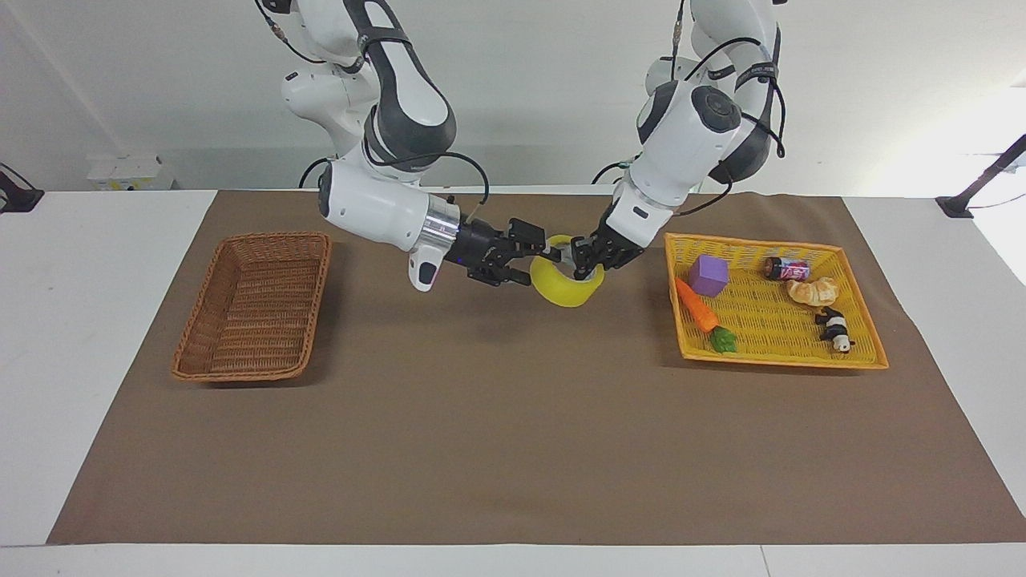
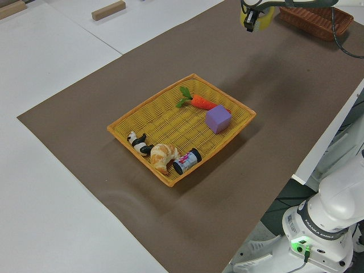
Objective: Move tape to another basket
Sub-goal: 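Grasp the tape with the right gripper while the left gripper releases it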
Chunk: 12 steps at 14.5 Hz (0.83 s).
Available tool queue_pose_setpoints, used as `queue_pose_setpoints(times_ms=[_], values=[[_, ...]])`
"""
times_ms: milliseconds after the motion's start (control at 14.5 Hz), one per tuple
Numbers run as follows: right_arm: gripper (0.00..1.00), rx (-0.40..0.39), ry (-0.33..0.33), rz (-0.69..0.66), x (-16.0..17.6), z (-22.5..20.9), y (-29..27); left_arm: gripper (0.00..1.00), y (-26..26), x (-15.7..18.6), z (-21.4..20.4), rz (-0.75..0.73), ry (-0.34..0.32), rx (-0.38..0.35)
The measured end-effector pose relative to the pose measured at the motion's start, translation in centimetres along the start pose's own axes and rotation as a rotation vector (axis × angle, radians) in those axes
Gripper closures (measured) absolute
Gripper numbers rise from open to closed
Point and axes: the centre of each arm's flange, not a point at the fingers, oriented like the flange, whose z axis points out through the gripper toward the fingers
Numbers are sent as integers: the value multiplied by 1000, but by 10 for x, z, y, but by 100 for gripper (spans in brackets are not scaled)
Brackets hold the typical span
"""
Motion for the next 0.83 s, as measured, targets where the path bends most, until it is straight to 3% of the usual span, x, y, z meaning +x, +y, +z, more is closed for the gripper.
queue_pose_setpoints(times_ms=[69,415,484,691,830], values=[[43,5,-4,-2,-1,0,0,78,-1,0,2,-1,-4,3],[44,15,-35,4,0,-5,5,77,3,-4,4,-1,-12,-1],[44,15,-34,6,1,-6,7,71,3,-3,2,-14,-9,-3],[45,14,-30,15,3,-11,12,39,2,0,-12,-38,9,-17],[45,14,-34,16,4,-13,13,15,-6,1,-47,-51,16,-32]])
